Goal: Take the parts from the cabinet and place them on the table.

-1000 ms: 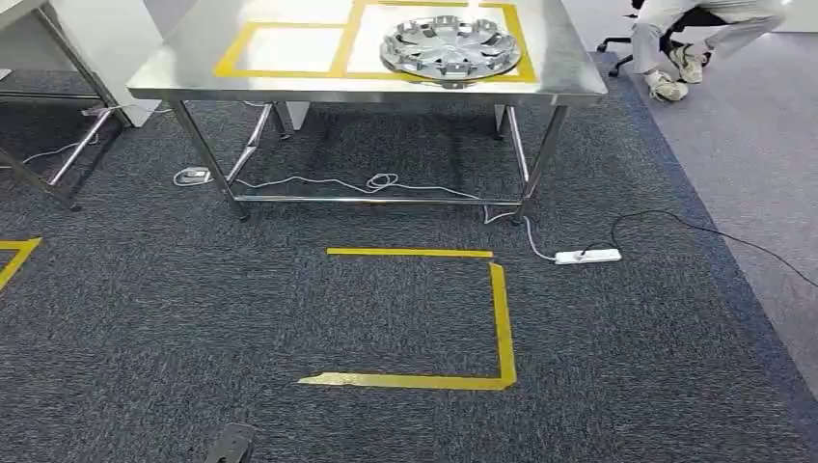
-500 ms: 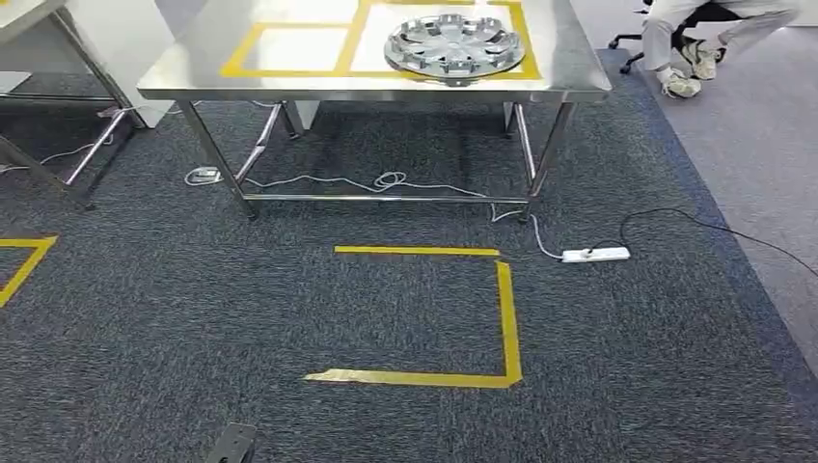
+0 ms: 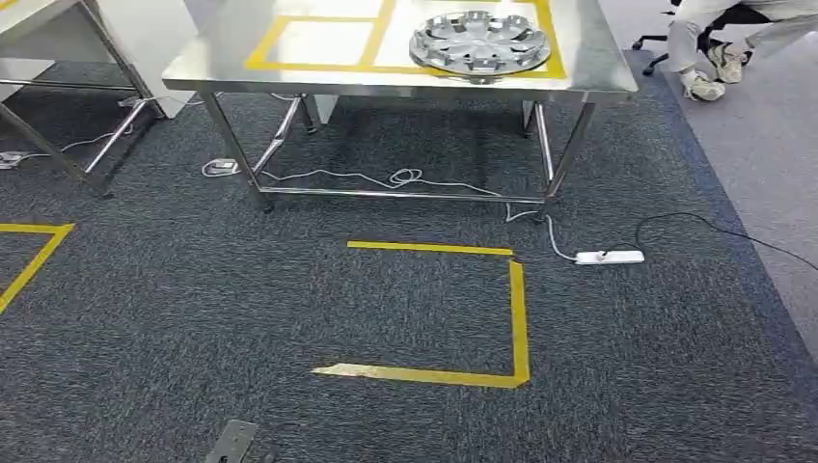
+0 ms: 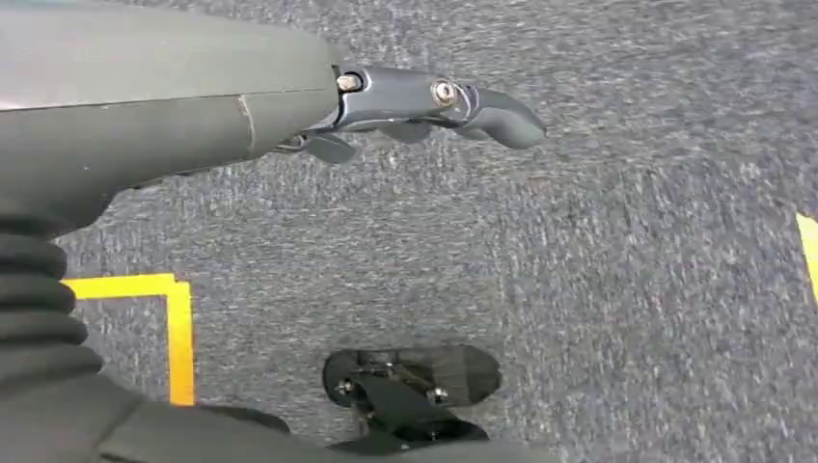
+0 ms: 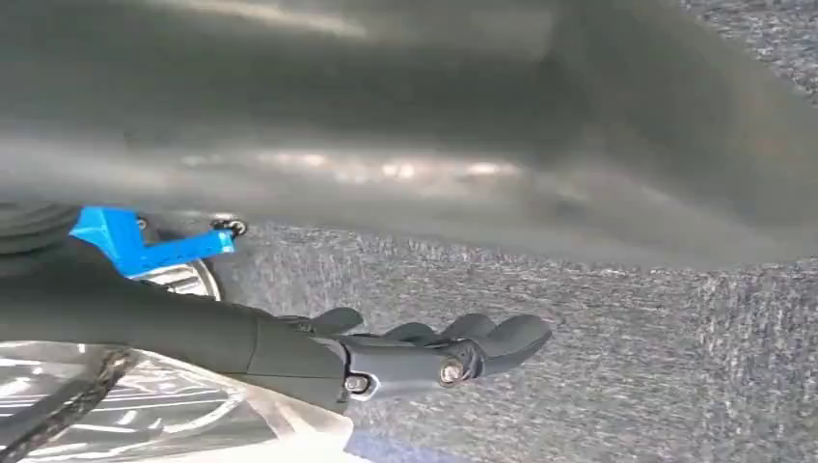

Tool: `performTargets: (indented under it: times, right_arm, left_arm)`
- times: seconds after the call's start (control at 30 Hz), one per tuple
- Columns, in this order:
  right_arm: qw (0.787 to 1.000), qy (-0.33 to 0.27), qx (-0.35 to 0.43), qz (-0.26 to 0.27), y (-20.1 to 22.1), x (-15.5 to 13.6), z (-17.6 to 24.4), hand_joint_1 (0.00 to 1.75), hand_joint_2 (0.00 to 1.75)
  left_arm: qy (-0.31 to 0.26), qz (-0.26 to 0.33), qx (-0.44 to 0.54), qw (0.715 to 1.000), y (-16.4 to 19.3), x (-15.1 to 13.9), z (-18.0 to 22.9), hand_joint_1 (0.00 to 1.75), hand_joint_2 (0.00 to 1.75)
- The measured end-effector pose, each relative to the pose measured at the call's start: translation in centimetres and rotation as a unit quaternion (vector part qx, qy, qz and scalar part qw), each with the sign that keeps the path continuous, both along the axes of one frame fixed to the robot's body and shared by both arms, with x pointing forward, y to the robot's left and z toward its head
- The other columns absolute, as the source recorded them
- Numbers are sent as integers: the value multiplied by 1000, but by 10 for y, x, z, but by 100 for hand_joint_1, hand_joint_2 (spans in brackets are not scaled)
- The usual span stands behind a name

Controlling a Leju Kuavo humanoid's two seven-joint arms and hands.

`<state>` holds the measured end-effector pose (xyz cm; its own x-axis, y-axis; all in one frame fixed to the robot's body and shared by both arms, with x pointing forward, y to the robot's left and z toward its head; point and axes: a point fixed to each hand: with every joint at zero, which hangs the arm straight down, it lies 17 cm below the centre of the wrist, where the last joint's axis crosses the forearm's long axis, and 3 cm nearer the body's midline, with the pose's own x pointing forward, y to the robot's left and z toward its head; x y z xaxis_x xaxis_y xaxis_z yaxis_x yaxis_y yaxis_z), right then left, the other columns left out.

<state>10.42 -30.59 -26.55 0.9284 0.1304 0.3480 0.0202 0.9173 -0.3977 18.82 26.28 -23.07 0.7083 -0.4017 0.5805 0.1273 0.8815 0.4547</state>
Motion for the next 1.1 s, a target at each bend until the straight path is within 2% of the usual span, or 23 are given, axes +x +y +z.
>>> performTargets:
  times: [0.3, 0.47, 1.1]
  right_arm:
    - [1000, 2, -8, 10, -3, -1, 0, 0, 0]
    - [999, 1, -15, 28, -3, 2, 1, 0, 0]
    - [998, 7, -27, 57, -2, 4, 2, 0, 0]
  left_arm:
    - [-24, -5, 1, 1000, -2, 6, 6, 0, 175]
    - [-71, -20, 13, 997, -4, 20, 19, 0, 175]
    - [-77, -7, 5, 997, 0, 15, 19, 0, 175]
